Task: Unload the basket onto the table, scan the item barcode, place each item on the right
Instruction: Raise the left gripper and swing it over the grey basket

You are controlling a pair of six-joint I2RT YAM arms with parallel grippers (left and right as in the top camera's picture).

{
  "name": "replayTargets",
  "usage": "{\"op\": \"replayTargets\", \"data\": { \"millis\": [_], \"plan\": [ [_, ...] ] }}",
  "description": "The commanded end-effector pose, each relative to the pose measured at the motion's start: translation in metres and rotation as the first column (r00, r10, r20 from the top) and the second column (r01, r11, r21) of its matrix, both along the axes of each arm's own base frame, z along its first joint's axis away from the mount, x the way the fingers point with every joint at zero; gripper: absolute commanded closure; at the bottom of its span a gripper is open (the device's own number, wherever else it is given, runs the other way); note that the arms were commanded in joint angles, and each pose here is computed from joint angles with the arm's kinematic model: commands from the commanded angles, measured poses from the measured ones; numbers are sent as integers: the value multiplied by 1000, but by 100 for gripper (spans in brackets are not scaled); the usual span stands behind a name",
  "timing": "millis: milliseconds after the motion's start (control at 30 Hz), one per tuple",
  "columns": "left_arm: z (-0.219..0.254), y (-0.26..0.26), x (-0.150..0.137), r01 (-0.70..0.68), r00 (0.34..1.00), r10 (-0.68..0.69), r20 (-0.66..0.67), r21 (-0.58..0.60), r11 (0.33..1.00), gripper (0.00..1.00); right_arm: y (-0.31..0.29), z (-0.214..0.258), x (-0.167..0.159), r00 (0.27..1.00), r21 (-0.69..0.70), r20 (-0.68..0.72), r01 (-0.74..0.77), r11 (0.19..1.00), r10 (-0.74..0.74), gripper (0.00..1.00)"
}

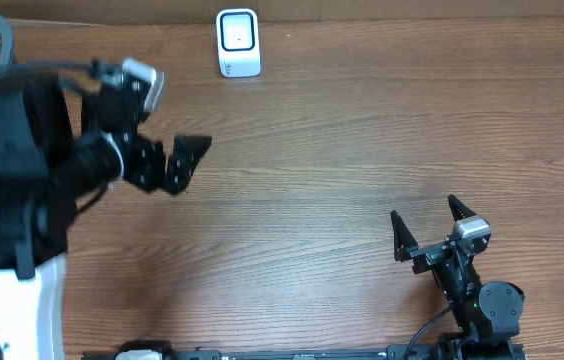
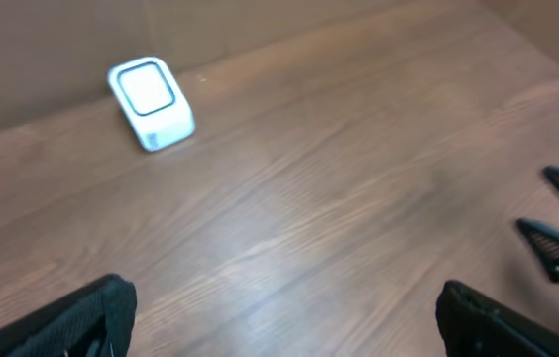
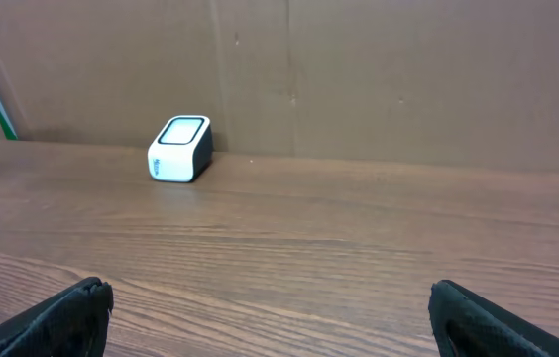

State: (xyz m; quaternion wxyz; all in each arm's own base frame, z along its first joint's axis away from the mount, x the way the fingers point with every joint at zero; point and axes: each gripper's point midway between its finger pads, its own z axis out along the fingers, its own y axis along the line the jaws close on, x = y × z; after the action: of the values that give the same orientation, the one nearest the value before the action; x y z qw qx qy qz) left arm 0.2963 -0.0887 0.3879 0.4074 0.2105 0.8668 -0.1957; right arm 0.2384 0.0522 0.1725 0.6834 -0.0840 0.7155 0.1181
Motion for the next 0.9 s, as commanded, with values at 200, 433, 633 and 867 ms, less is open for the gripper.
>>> {"op": "replayTargets", "data": {
  "millis": [200,433,633,867],
  "plan": [
    [0,-12,11,28,995,-37,-97,-92,995,0,1,1,-1,1000,6,10,-4,1000,4,0],
    [0,26,41,-226,972,224,-76,-31,974,0,1,1,-1,1000,6,10,-4,1000,4,0],
    [14,126,54,-696,718,694,-60,-29,717,0,1,1,-1,1000,6,10,-4,1000,4,0],
    [9,247,21,-935,355,926,-129,-73,348,5,1,1,-1,1000,6,10,-4,1000,4,0]
  ]
}}
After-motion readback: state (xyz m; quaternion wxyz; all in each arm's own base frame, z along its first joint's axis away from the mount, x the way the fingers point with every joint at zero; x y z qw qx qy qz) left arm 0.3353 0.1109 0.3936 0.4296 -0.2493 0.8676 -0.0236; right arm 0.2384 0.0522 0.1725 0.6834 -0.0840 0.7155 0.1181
